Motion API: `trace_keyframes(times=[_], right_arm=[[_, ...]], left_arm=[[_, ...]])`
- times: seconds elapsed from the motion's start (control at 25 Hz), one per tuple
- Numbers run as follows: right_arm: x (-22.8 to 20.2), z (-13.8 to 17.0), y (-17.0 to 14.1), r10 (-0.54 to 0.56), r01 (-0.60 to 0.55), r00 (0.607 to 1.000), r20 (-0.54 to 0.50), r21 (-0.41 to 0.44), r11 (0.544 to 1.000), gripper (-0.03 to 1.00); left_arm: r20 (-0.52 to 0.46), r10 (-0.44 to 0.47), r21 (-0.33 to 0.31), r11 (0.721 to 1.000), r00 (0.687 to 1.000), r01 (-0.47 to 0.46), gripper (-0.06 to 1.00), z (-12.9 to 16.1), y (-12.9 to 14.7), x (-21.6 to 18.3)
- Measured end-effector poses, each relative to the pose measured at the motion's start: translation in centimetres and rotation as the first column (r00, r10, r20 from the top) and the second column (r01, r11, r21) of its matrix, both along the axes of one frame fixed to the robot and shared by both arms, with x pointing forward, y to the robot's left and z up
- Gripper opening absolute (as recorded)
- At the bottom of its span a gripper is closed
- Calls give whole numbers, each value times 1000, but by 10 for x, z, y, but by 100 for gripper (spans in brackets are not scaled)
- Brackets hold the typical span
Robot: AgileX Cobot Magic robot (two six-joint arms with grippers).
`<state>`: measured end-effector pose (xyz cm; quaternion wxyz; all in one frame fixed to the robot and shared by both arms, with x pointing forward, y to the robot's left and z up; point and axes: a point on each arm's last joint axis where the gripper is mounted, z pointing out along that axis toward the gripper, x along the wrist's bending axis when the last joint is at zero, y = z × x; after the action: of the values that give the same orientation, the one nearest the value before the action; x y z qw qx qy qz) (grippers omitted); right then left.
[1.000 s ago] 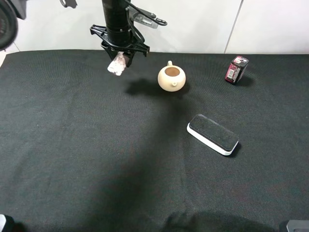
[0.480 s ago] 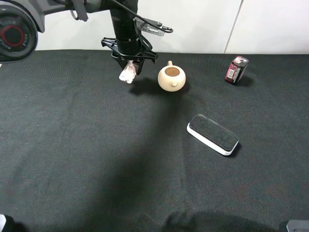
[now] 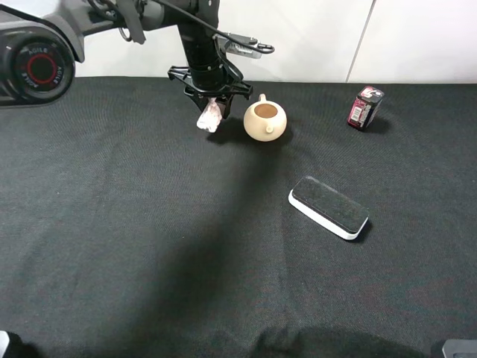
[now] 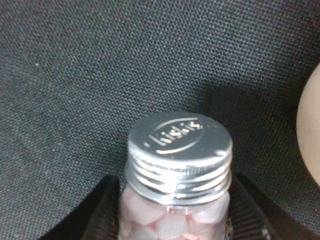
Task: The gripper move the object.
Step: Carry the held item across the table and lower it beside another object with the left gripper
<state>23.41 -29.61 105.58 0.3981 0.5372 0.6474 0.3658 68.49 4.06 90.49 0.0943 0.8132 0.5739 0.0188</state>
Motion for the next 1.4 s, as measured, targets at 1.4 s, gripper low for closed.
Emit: trace_keyframes(times=[1.4], right_arm=[[0, 0, 0, -1, 1, 1000, 0, -1, 1000, 69]], left_arm=[[21, -1, -19, 1000, 1000, 1, 52, -12, -4, 6]])
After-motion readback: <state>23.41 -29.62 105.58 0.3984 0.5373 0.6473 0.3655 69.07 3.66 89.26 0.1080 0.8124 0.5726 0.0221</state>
